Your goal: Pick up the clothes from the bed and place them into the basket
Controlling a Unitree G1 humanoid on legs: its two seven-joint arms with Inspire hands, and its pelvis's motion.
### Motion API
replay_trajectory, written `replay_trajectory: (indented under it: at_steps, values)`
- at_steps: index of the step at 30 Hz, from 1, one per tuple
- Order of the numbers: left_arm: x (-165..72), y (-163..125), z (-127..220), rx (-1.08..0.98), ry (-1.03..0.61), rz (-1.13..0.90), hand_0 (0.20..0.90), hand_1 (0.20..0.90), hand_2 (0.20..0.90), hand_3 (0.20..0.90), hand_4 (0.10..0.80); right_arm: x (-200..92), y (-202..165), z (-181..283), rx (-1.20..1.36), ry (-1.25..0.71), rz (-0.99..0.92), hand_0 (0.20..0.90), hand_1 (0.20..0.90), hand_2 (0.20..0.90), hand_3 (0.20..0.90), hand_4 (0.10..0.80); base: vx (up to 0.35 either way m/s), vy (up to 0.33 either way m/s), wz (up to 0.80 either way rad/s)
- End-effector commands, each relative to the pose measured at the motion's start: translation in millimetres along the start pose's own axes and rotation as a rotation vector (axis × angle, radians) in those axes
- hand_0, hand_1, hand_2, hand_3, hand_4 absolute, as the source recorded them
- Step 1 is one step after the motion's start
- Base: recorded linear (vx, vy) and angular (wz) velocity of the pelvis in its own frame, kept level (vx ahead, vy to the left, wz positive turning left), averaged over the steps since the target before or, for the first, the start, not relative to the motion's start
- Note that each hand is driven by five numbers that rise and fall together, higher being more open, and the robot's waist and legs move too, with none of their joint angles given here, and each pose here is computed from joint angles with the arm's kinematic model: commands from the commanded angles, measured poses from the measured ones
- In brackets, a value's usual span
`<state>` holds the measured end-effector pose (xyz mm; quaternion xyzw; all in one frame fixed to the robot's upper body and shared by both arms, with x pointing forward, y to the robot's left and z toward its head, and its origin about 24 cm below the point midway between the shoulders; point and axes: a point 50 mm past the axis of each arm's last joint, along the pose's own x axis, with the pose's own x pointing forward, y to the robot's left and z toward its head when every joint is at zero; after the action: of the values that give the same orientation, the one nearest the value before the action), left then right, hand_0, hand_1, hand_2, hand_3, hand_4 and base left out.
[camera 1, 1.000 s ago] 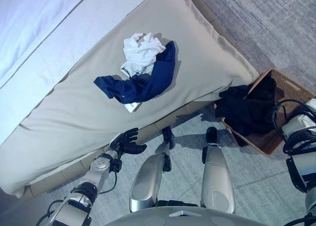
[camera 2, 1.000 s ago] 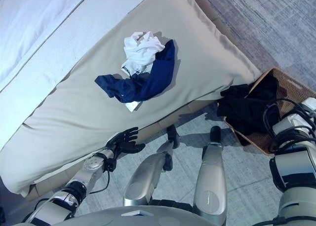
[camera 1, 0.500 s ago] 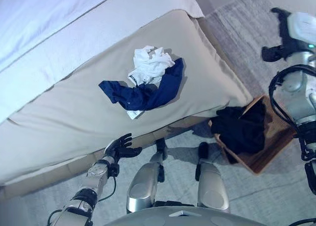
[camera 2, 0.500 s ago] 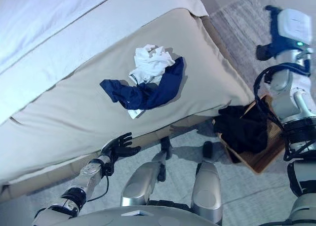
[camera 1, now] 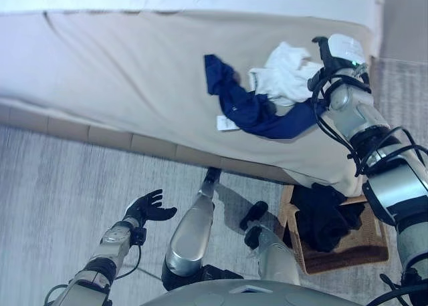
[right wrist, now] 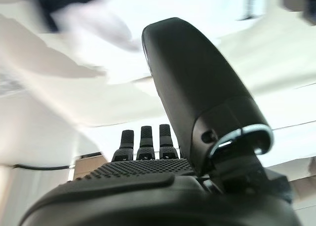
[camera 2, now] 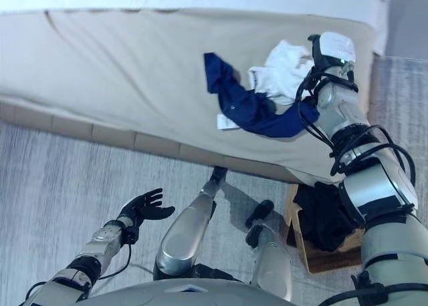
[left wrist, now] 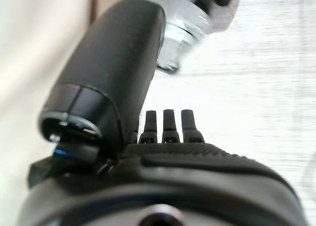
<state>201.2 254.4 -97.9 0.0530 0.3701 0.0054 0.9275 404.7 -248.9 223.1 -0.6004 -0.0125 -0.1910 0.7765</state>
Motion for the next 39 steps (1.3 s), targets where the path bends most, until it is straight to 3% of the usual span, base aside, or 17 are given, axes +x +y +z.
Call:
replay_trajectory:
  at_steps: [1,10,17,18,19,20,27,28,32,36,39]
  values:
    - [-5,5,-5,-0.023,-0.028,0.002,0.900,0.900,0.900,0.900,0.800,13,-59,9,-0.011,0.042,-0.253,0.900,0.900,0.900,0.900,0.800,0.039,0.093,0.38]
    - [-14,7,-17,-0.057,-0.057,-0.003,0.900,0.900,0.900,0.900,0.800,9,-34,-54,-0.185,0.460,0.105,0.900,0.900,0.900,0.900,0.800,0.042,0.056,0.19]
    - [-13,5,0,-0.040,-0.125,-0.023,0.900,0.900,0.900,0.900,0.800,2,-34,-78,-0.226,0.614,0.201,0.900,0.900,0.900,0.900,0.800,0.017,-0.058,0.08]
    - [-13,5,2,-0.034,-0.123,-0.023,0.900,0.900,0.900,0.900,0.800,2,-34,-78,-0.246,0.600,0.208,0.596,0.596,0.596,0.546,0.446,0.011,-0.050,0.05]
    - [-13,5,2,-0.032,-0.122,-0.022,0.900,0.900,0.900,0.900,0.800,3,-34,-78,-0.244,0.590,0.195,0.479,0.479,0.479,0.409,0.309,0.010,-0.076,0.04]
    - [-12,4,4,-0.030,-0.121,-0.023,0.900,0.900,0.900,0.900,0.800,6,-37,-71,-0.237,0.541,0.118,0.300,0.300,0.300,0.200,0.100,0.000,-0.060,0.01]
    - [-15,17,-7,-0.014,-0.088,0.029,0.900,0.900,0.900,0.900,0.800,18,-93,2,-0.102,0.136,-0.471,0.300,0.300,0.300,0.200,0.100,-0.001,-0.064,-0.09]
    - [-16,17,-7,-0.013,-0.087,0.029,0.900,0.900,0.900,0.900,0.800,18,-93,2,-0.102,0.137,-0.470,0.300,0.300,0.300,0.200,0.100,0.019,-0.062,-0.26]
    - [-26,32,-31,-0.030,-0.015,0.092,0.900,0.900,0.900,0.900,0.800,-11,-158,28,0.058,-0.142,-0.858,0.300,0.300,0.300,0.200,0.100,0.060,-0.057,-0.37]
    - [-35,39,-52,0.007,0.069,0.108,0.900,0.900,0.900,0.900,0.800,-41,-185,19,0.085,-0.228,-1.010,0.300,0.300,0.300,0.200,0.100,0.045,-0.052,-0.33]
    - [-40,40,-63,0.050,0.120,0.106,0.900,0.900,0.900,0.900,0.800,-54,-183,3,0.060,-0.238,-1.042,0.300,0.300,0.300,0.200,0.100,0.117,-0.098,-0.36]
